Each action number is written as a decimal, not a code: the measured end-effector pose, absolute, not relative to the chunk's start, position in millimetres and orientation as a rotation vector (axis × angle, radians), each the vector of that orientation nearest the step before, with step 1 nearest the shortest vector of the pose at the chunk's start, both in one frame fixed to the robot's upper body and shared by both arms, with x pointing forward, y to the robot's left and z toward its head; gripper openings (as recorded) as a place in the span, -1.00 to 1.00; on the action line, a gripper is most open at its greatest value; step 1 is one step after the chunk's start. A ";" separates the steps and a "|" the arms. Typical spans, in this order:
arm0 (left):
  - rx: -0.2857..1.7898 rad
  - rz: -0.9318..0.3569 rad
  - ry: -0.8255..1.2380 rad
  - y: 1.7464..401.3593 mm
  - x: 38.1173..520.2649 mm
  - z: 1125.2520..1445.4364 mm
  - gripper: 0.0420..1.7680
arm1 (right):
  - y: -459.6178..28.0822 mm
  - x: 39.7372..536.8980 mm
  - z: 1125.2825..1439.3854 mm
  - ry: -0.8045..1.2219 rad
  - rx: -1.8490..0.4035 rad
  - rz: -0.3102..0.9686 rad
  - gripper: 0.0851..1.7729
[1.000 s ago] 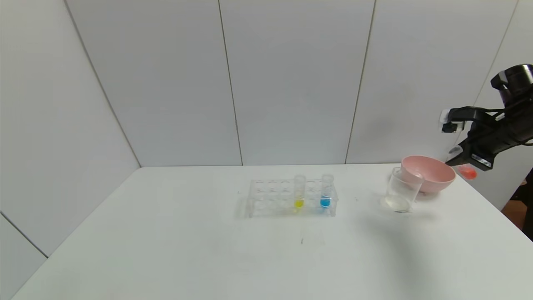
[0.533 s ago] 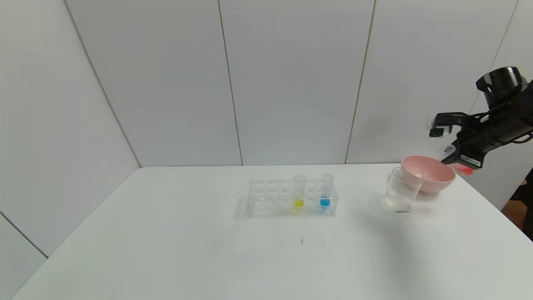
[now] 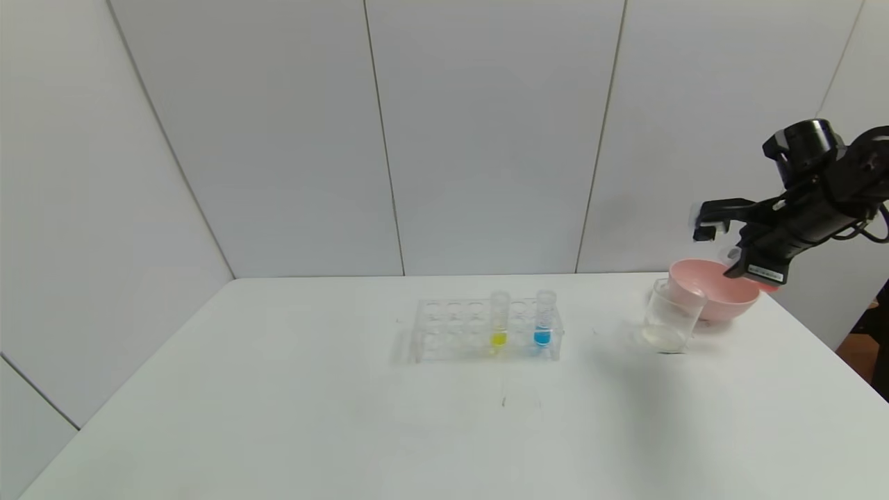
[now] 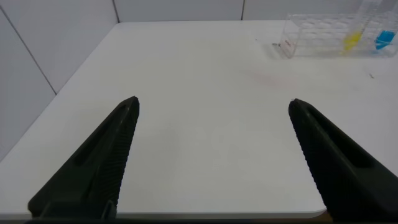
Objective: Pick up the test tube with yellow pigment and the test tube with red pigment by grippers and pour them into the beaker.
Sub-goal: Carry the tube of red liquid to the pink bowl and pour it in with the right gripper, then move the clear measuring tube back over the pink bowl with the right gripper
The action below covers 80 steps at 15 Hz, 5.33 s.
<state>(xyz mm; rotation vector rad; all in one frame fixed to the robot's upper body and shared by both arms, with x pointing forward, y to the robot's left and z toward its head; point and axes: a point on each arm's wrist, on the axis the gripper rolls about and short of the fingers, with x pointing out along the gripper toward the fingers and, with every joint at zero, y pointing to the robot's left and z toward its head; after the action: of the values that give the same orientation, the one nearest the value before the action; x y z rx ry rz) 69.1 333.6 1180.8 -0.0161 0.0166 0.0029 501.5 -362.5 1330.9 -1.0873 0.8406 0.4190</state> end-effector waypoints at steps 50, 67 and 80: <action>-0.017 0.003 0.017 333.6 69.1 1180.8 0.94 | -293.9 520.9 1313.9 1.098 -1.858 0.206 -0.49; -0.016 0.003 0.017 333.6 69.1 1180.8 0.94 | -303.3 506.3 1335.2 0.844 -1.522 0.325 -0.49; -0.017 0.003 0.017 333.6 69.1 1180.8 0.94 | -370.4 477.1 1366.6 0.553 -0.786 0.528 -0.49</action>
<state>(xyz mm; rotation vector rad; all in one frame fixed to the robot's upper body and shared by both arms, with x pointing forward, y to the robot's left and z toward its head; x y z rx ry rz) 69.1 333.6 1180.8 -0.0166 0.0170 0.0029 477.1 -370.4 1366.6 -0.7857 0.5526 0.5275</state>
